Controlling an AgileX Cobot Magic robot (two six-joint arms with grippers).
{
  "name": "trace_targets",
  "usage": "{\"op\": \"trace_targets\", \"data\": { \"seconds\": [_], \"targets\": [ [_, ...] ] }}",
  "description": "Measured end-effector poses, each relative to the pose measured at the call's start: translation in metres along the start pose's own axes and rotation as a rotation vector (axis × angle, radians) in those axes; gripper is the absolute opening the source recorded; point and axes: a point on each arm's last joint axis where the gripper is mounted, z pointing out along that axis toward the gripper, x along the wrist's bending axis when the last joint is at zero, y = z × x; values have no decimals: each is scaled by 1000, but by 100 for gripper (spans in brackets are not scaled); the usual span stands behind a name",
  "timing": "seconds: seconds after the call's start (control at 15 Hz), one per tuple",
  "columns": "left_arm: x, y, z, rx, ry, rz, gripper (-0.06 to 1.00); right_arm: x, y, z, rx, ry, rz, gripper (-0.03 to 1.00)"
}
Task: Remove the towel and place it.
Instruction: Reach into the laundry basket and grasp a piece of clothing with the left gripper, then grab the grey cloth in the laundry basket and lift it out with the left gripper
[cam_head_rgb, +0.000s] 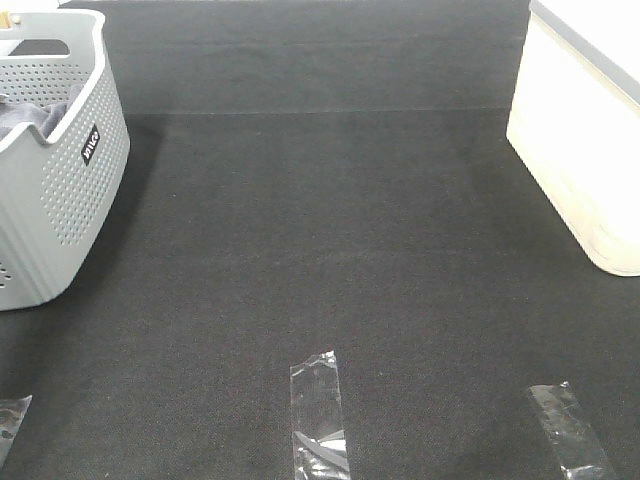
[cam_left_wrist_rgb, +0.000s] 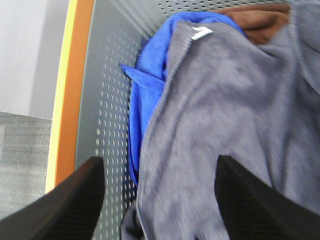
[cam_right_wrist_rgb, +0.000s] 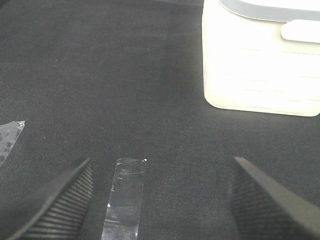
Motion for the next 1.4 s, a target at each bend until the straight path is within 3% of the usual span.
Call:
{"op": "trace_targets", "data": {
  "seconds": [0.4,1.13,1.27,1.4],
  "targets": [
    [7,28,73,21,31,-75,62,0,0,0,0,0,0,71],
    [-18,28,158,71,21,-18,62,0,0,0,0,0,0,71],
    [-20,27,162,73,15,-20,56,0,0,0,0,0,0,71],
    [-19,29,161,55,14,-20,38,0,0,0,0,0,0,71]
  ]
}}
